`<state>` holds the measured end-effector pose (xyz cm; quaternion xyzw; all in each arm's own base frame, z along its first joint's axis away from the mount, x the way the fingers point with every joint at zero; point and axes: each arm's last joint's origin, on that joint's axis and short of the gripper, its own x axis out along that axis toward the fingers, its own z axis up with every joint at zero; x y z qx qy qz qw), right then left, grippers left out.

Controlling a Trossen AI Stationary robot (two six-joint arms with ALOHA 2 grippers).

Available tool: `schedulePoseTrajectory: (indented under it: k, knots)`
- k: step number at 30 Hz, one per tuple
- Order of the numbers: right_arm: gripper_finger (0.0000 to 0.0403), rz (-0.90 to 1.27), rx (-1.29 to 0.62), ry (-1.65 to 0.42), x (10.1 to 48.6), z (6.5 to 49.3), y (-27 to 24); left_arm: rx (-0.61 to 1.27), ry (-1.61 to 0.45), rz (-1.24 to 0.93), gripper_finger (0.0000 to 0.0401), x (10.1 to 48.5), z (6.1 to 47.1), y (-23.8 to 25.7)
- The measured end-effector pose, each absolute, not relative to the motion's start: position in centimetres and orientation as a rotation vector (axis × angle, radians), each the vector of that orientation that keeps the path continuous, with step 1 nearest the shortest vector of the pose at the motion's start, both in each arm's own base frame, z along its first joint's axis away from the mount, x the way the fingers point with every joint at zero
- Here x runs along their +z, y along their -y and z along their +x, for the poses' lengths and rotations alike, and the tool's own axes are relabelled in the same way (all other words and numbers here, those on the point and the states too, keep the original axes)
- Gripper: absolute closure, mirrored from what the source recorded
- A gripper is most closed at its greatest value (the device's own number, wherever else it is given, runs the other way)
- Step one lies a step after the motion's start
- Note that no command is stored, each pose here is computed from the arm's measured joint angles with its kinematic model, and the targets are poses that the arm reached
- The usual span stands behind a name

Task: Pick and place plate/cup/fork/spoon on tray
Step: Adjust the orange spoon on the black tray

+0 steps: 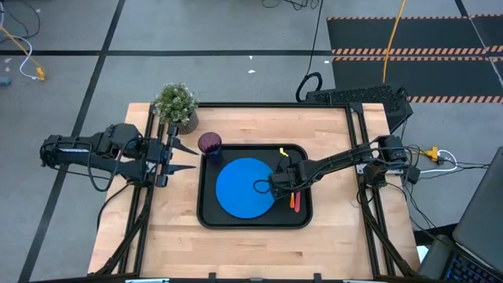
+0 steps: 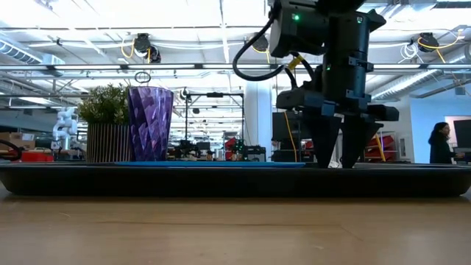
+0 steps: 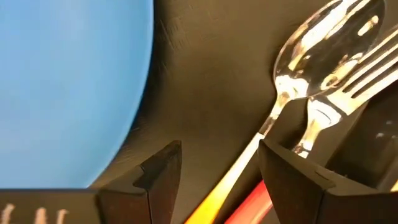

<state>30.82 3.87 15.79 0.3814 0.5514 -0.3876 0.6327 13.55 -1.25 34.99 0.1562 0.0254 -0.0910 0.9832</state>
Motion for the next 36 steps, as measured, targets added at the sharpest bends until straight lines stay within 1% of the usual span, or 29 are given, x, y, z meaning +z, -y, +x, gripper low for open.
schedulePoseTrajectory:
  k: [12,16,21,30,36]
  knots:
    - [0.0200,0.864,-0.893,-1.272,15.8,30.7,-3.9,-0.182,-0.046,0.311,0.0224,35.0,13.6,1.2]
    - [0.0200,0.881,-0.896,-1.259,15.0,30.4,-3.8,-0.182,-0.045,0.311,0.0224,35.0,13.6,1.2]
    - [0.0200,0.918,-0.861,-1.239,14.1,30.2,-3.8,-0.182,-0.044,0.312,0.0224,35.1,13.6,1.2]
    - [0.0200,0.932,-0.845,-1.229,14.1,30.4,-3.9,-0.182,-0.042,0.315,0.0224,35.1,13.6,1.2]
    - [0.0200,0.962,-0.784,-1.169,14.3,31.2,-4.0,-0.182,-0.042,0.316,0.0224,35.1,13.6,1.2]
